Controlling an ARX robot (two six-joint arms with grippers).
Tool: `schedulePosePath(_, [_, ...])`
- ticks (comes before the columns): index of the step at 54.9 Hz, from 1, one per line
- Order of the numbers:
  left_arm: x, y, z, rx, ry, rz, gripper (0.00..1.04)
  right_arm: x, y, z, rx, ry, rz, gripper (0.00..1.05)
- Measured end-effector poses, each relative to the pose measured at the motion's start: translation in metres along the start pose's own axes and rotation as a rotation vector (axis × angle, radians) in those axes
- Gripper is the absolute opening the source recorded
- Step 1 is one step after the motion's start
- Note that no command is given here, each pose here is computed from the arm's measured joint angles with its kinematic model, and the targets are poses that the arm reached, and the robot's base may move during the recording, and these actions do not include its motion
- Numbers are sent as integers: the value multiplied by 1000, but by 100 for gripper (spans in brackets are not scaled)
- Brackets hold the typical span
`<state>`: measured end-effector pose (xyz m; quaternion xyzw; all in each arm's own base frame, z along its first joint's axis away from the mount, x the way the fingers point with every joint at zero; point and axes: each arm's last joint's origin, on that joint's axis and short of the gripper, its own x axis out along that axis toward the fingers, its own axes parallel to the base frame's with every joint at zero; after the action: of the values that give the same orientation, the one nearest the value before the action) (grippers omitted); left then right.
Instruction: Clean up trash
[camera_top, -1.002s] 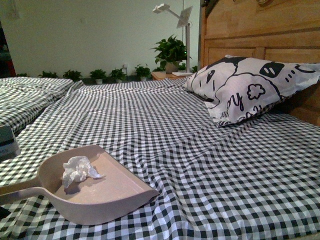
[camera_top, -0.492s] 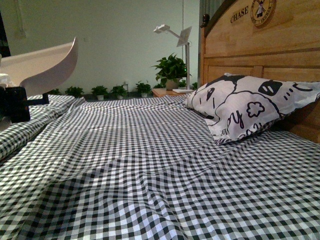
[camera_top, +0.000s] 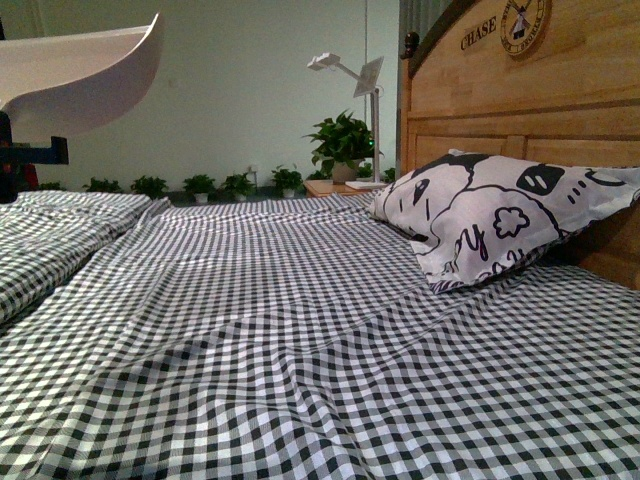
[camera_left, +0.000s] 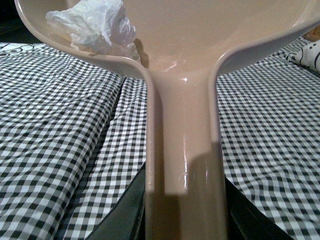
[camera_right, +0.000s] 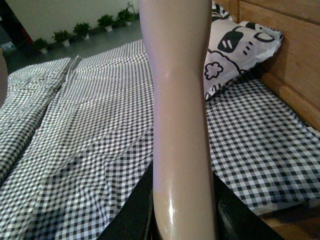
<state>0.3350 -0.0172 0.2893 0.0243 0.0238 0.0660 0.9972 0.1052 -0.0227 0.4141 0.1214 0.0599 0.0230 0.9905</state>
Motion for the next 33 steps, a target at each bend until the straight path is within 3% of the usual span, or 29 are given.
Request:
schedulePosePath(13, [-38,5,-14,30,28,26,26,-5,9,0,-11,-20,45,20])
schedulePosePath(33, [-63,6,-19,36,19,58,26,-5,13,-3,-14,-21,64,20])
